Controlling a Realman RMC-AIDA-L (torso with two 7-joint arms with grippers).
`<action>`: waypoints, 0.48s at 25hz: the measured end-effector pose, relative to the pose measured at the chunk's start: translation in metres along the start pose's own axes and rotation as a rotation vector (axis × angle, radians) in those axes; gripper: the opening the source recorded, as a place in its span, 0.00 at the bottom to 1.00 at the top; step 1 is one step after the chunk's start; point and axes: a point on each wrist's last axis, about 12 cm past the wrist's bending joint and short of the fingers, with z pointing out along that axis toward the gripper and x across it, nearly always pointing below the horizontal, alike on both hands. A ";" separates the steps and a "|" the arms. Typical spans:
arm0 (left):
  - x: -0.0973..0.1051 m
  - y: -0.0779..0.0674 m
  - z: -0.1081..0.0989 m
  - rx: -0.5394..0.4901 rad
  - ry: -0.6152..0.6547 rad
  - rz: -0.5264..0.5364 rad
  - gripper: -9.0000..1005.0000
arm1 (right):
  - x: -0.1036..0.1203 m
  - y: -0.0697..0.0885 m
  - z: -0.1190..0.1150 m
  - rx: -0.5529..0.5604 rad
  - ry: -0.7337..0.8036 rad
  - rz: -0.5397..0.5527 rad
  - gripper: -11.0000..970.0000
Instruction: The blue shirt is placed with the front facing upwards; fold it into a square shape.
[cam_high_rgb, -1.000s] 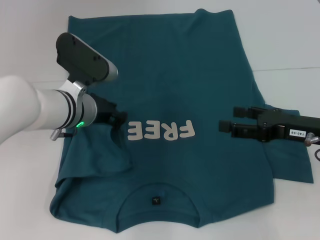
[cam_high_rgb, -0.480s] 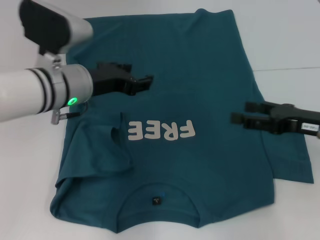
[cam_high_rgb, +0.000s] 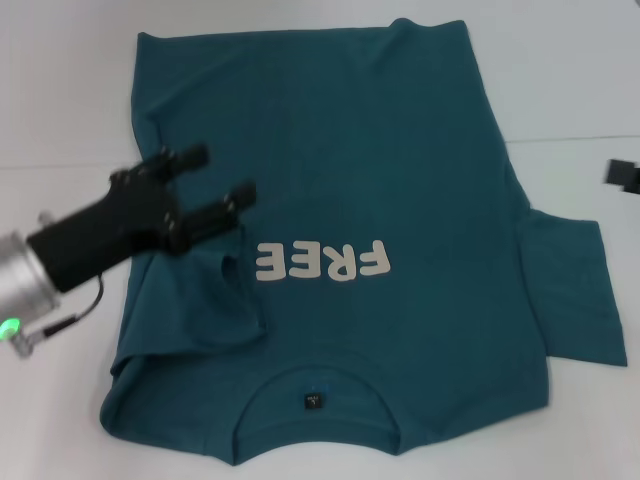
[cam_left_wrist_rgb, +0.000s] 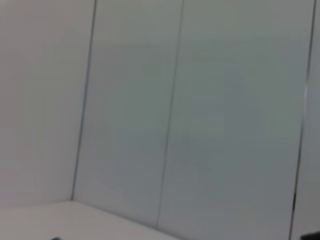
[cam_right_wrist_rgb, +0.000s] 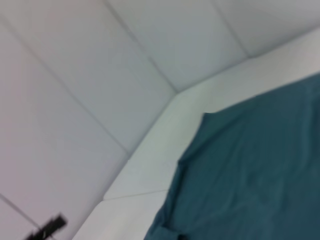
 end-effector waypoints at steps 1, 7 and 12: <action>0.008 -0.001 -0.006 -0.008 0.006 -0.011 0.78 | -0.002 -0.001 -0.008 0.015 0.002 0.030 0.97; 0.034 -0.009 -0.027 -0.020 0.075 -0.019 0.87 | -0.001 -0.014 -0.033 0.138 0.039 0.237 0.97; 0.045 -0.017 -0.030 0.029 0.154 -0.010 0.87 | 0.000 -0.027 -0.038 0.309 0.148 0.326 0.97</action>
